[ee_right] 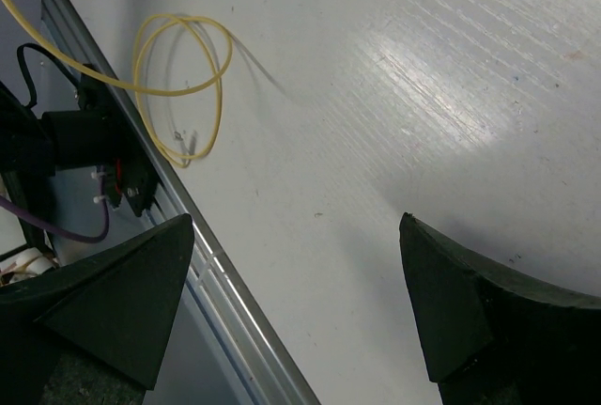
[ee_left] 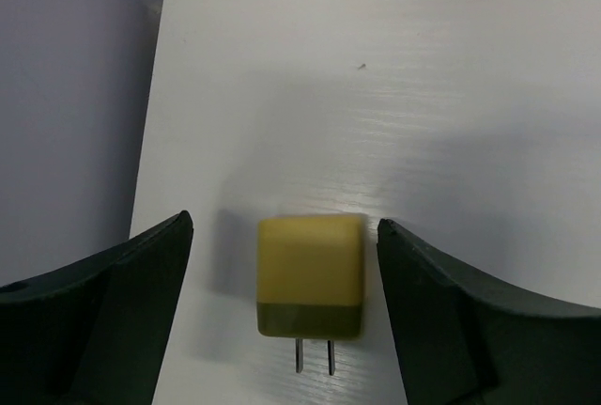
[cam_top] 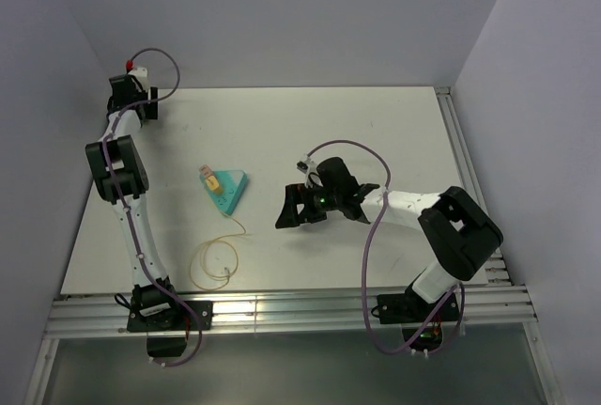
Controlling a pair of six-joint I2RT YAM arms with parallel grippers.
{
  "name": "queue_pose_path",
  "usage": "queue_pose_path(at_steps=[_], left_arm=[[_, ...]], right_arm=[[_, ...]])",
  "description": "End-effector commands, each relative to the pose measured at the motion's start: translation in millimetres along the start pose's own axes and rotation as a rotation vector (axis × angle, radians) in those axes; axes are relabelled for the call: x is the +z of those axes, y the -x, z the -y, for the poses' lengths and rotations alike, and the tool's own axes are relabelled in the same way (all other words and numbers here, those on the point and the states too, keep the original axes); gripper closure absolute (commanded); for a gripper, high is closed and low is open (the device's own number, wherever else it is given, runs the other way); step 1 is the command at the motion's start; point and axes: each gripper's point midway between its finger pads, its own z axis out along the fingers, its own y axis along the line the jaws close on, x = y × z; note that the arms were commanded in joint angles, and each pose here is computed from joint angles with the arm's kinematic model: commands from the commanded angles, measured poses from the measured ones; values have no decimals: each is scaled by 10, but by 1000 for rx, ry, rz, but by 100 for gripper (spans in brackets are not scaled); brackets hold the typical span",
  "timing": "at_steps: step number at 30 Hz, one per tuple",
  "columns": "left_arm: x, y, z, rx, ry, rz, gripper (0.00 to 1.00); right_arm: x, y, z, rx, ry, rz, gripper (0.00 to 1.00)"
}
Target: Insert the plug
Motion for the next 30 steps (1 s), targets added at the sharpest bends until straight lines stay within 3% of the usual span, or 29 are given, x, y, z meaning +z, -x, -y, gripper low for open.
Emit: queue_pose_path(at_steps=[1,7,10,15,17,18,26,30], left_arm=[[50,-162,64,64,-20,-49,18],[56,-214,169,99,-51,-67,32],[53,-211,216,111,-68,-71,45],[44,-226,237,110,-75,-78,77],[44,-225,211,104,-64,-77,84],[30,-193,172,95,-42,-72,100],[-173,15,-34,-31,82,15,100],[-515,601,-117,-158,63,150,100]], right_arm=[[2,59,-27,-22,13,16,3],[-28,61,-31,-26,6,22,3],[-48,62,-30,-30,-1,25,3],[-53,54,-26,-27,-3,25,3],[-63,58,-36,-22,-2,29,3],[-68,57,-34,-20,-5,30,4],[-185,110,57,6,-106,67,0],[-289,177,192,49,-207,149,0]])
